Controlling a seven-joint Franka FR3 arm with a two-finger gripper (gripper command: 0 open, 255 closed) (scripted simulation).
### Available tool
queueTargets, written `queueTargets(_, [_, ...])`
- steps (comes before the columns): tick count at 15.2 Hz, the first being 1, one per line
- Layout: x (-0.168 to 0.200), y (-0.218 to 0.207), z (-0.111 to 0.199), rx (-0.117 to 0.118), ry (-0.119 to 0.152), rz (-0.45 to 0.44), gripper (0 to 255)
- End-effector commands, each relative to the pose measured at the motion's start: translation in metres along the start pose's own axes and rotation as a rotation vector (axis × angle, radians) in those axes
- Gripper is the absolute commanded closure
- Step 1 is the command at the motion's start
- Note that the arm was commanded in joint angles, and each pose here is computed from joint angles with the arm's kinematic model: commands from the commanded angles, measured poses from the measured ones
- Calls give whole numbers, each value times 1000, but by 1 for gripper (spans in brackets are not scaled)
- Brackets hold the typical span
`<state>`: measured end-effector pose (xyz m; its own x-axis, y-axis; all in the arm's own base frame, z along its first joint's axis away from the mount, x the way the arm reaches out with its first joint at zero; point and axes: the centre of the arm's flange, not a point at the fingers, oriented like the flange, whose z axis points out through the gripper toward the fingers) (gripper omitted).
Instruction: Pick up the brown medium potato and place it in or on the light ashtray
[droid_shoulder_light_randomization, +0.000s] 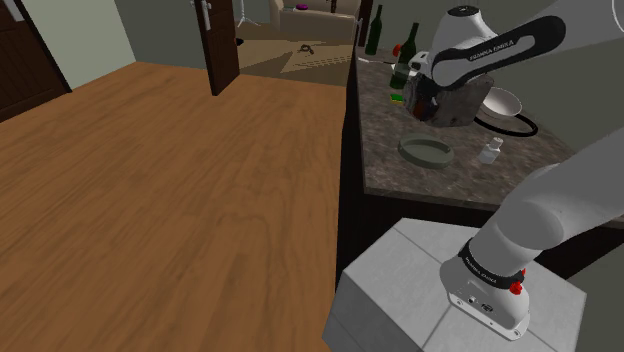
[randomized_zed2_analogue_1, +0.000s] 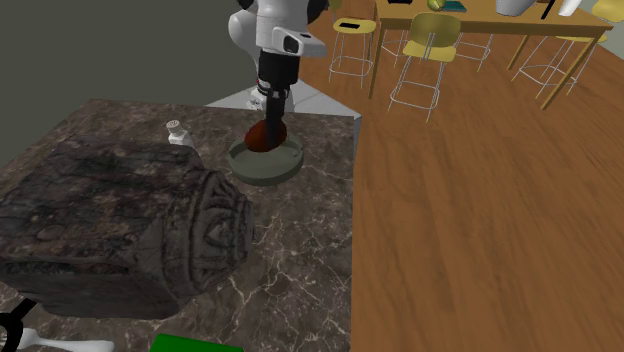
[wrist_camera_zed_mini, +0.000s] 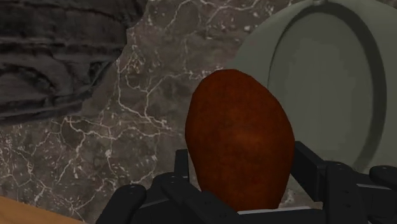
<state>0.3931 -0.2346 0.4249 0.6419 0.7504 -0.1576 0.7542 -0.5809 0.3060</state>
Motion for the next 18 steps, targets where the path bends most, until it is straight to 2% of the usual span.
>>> queueTargets(1, [-10, -26, -5, -1, 0, -1, 255])
queueTargets(4, [-22, -61, -14, -1, 0, -1, 255])
queueTargets(18, [-10, -83, 54, -1, 0, -1, 255])
